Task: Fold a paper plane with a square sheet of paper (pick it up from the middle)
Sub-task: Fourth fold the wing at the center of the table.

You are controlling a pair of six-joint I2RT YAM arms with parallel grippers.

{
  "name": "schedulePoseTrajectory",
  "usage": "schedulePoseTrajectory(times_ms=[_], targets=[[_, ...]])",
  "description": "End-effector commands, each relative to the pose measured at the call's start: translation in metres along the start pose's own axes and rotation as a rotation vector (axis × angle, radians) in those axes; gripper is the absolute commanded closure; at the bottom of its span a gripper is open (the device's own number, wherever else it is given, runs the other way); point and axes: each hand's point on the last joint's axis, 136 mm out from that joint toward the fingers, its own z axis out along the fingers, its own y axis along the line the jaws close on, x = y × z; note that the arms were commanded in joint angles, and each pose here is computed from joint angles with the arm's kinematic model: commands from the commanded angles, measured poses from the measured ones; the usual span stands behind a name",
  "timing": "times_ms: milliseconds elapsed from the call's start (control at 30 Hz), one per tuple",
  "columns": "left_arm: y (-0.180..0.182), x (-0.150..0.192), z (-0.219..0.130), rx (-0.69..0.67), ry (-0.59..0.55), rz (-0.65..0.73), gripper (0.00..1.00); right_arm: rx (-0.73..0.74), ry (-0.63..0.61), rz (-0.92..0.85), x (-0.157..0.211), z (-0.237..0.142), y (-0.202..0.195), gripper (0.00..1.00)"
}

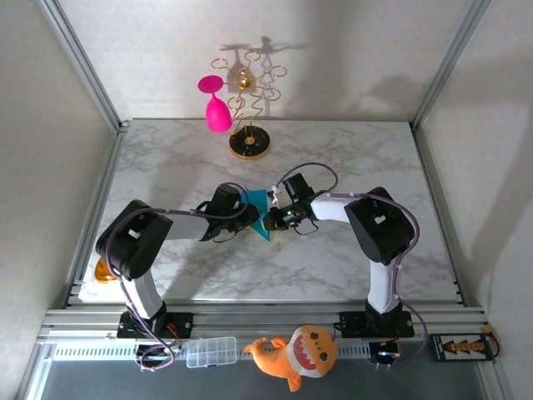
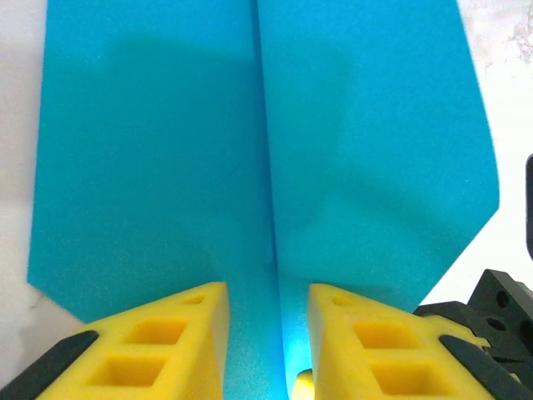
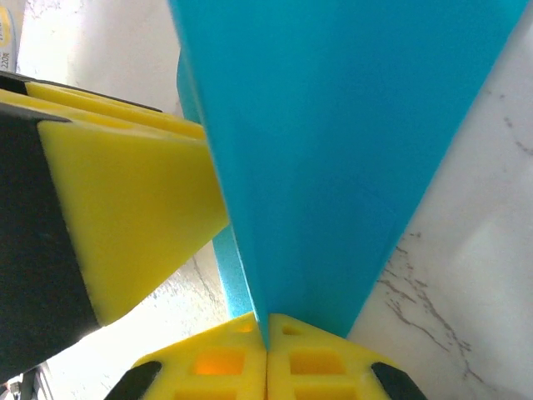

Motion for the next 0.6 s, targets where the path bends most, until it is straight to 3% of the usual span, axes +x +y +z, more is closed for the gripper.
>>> schedulePoseTrajectory(times_ms=[0, 200, 567], targets=[[0.003, 0.001, 0.001, -0.002, 0.01, 0.007, 0.69, 0.002, 0.019, 0.006, 0.004, 0.0, -0.004, 0.92], [-0.017, -0.008, -0.009, 0.066, -0.024, 0.025, 0.68, 0.01, 0.024, 0.01, 0.007, 0.001, -0.007, 0.92], [-0.003, -0.004, 0.001, 0.041, -0.006, -0.007, 0.62, 0.012, 0.025, 0.009, 0.007, 0.001, -0.007, 0.9]])
